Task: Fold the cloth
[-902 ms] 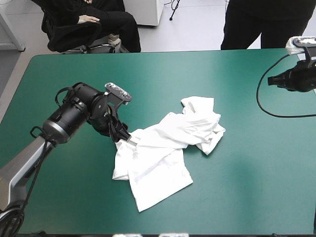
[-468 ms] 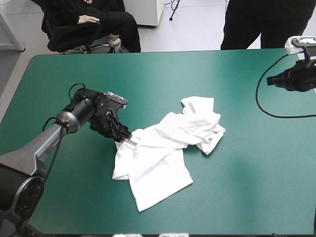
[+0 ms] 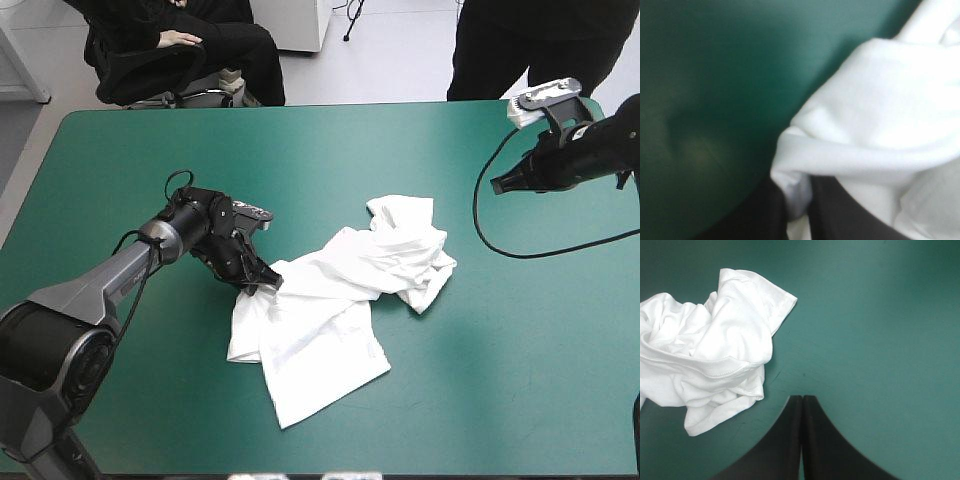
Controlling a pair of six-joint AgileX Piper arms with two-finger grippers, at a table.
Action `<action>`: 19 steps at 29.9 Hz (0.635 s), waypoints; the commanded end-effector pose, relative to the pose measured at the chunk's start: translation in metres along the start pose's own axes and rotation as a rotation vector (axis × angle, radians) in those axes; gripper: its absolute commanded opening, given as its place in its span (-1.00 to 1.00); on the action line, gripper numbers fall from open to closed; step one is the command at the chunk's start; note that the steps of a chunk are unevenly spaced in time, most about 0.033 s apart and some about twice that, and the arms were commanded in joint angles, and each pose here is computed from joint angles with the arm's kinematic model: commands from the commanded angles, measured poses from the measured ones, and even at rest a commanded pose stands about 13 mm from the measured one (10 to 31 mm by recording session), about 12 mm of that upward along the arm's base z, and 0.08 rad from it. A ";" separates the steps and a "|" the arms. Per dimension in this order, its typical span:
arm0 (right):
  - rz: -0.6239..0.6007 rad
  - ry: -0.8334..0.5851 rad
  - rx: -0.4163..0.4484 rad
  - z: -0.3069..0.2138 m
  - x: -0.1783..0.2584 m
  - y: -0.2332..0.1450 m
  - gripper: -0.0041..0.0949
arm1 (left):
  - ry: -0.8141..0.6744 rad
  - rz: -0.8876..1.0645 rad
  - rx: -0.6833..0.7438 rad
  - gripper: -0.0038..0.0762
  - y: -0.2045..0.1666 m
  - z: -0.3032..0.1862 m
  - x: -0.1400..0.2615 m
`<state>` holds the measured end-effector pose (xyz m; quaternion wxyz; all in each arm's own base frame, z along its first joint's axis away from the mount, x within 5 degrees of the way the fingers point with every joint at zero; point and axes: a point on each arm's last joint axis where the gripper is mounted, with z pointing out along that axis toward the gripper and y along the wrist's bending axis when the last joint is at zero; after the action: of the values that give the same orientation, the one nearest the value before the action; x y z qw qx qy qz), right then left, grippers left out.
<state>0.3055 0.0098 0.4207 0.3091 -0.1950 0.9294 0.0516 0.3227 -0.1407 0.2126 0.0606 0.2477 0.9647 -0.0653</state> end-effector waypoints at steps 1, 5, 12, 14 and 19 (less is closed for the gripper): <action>-0.038 -0.054 0.018 -0.019 -0.004 0.007 -0.95 | -0.068 0.007 -0.012 -0.94 -0.001 -0.013 -0.006; -0.031 -0.047 0.032 -0.019 -0.004 0.006 -0.95 | -0.057 0.001 -0.001 -0.95 -0.002 -0.013 -0.005; 0.011 -0.017 -0.021 -0.001 -0.003 0.005 -0.30 | -0.053 -0.003 0.006 -0.95 -0.002 -0.013 -0.005; 0.014 0.011 -0.080 0.013 -0.001 0.012 0.11 | -0.052 -0.004 0.008 -0.95 -0.002 -0.013 -0.004; -0.043 0.190 -0.074 0.065 0.014 0.026 0.28 | -0.041 -0.005 0.012 -0.95 -0.003 -0.013 -0.003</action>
<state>0.3227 0.0322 0.3678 0.2222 -0.2118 0.9487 0.0760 0.3225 -0.1421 0.2122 0.0549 0.2445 0.9654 -0.0723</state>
